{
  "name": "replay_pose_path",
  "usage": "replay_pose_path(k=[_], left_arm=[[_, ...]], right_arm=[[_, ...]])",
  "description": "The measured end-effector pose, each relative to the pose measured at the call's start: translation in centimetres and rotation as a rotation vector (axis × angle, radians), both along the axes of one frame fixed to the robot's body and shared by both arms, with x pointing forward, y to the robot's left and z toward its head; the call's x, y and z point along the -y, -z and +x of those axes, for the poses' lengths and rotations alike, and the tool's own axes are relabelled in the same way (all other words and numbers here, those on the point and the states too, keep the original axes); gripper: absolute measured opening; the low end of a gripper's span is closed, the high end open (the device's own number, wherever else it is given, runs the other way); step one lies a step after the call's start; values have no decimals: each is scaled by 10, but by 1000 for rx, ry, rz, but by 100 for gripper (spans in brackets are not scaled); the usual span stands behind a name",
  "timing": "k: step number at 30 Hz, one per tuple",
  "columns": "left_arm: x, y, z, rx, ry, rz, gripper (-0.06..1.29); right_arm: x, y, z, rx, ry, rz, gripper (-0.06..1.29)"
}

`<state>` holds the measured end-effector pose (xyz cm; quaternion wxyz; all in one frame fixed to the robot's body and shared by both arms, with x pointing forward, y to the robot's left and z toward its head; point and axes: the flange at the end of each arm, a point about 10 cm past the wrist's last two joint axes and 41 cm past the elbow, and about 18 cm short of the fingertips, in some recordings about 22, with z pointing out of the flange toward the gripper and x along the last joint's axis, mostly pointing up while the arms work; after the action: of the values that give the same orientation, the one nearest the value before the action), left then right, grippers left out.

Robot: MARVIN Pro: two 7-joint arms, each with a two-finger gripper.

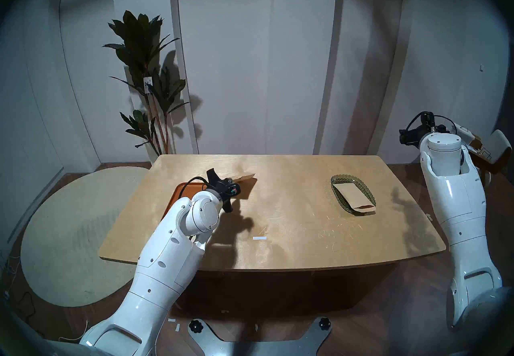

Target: Sort the mail into the trays, one tray per recipient

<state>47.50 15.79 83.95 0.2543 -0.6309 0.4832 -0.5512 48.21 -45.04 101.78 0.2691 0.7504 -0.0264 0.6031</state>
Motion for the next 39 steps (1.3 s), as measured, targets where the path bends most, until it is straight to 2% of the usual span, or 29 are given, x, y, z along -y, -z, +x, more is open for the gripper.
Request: replay_pose_path(k=[17, 23, 28, 39], left_arm=[[-11, -45, 21, 320, -109, -74, -3], [-19, -50, 22, 366, -150, -90, -3], [-29, -49, 20, 379, -190, -102, -3], [-62, -24, 1, 353, -339, -152, -3]], right_arm=[[0, 0, 0, 0, 0, 0, 123], [0, 0, 0, 0, 0, 0, 123], [0, 0, 0, 0, 0, 0, 123], [0, 0, 0, 0, 0, 0, 123]])
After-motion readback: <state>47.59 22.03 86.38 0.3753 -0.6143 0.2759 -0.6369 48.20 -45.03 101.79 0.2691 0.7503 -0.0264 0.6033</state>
